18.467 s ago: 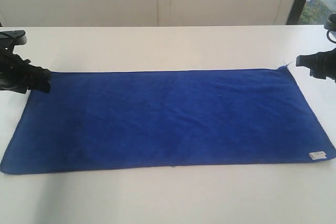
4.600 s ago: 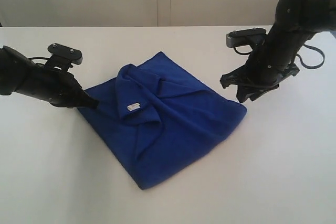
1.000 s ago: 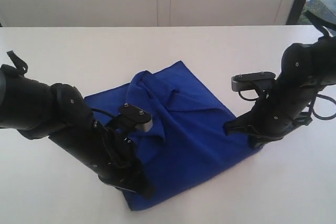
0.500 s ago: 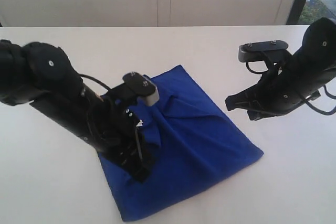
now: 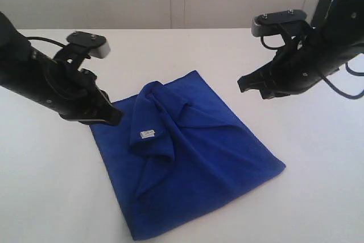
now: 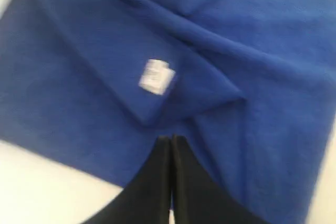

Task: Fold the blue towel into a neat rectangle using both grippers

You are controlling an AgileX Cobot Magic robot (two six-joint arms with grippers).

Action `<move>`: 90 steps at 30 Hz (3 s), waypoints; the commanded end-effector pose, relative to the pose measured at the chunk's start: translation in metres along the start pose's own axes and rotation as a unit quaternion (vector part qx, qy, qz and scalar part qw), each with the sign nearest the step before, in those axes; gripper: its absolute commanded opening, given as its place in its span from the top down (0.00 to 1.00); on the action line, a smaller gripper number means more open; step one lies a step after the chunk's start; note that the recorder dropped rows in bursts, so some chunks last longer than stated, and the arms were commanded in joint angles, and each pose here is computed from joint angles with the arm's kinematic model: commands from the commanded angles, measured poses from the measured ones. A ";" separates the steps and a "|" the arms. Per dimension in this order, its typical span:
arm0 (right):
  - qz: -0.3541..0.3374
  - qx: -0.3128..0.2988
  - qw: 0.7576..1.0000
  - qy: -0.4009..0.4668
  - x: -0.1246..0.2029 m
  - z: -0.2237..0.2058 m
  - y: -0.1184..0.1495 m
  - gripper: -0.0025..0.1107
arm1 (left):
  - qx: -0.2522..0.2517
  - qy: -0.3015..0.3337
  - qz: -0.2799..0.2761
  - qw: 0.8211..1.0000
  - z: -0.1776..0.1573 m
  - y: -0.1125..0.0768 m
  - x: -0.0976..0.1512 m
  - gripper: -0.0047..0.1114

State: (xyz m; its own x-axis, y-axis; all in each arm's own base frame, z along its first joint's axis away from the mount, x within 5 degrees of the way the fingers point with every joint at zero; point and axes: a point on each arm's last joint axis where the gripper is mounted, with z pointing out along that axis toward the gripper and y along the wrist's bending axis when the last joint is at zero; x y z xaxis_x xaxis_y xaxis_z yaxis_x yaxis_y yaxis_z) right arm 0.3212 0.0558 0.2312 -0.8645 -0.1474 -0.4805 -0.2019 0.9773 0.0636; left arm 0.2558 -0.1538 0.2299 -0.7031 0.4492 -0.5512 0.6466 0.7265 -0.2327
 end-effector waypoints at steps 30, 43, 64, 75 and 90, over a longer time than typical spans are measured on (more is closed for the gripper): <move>-0.074 -0.099 0.990 0.067 -0.102 0.187 0.005 0.98 | -0.053 0.034 -0.136 0.989 0.103 0.097 -0.020 0.96; 0.025 0.060 0.995 0.076 -0.100 0.189 -0.028 0.98 | -0.077 -0.041 -0.105 0.991 0.135 0.129 -0.079 0.96; 0.024 0.060 0.996 0.060 -0.122 0.101 -0.021 0.98 | 0.006 -0.010 -0.125 0.992 0.043 0.110 -0.112 0.96; 0.041 0.037 0.997 0.055 -0.038 0.026 -0.009 0.98 | -0.004 0.019 -0.132 0.991 -0.019 0.048 -0.036 0.96; 0.017 0.018 0.996 0.086 0.049 0.037 0.017 0.98 | 0.037 0.054 -0.077 0.995 0.038 -0.027 -0.001 0.96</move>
State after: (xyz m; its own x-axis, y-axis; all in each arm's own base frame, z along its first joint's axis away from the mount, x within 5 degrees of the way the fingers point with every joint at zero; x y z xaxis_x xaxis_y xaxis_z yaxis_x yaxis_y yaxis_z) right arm 0.2976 0.0700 0.1813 -0.9453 -0.1292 -0.2996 -0.1484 0.9880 0.0419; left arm 0.2520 -0.1867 0.2161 -0.8069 0.3900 -0.4437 0.5561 0.7549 -0.3477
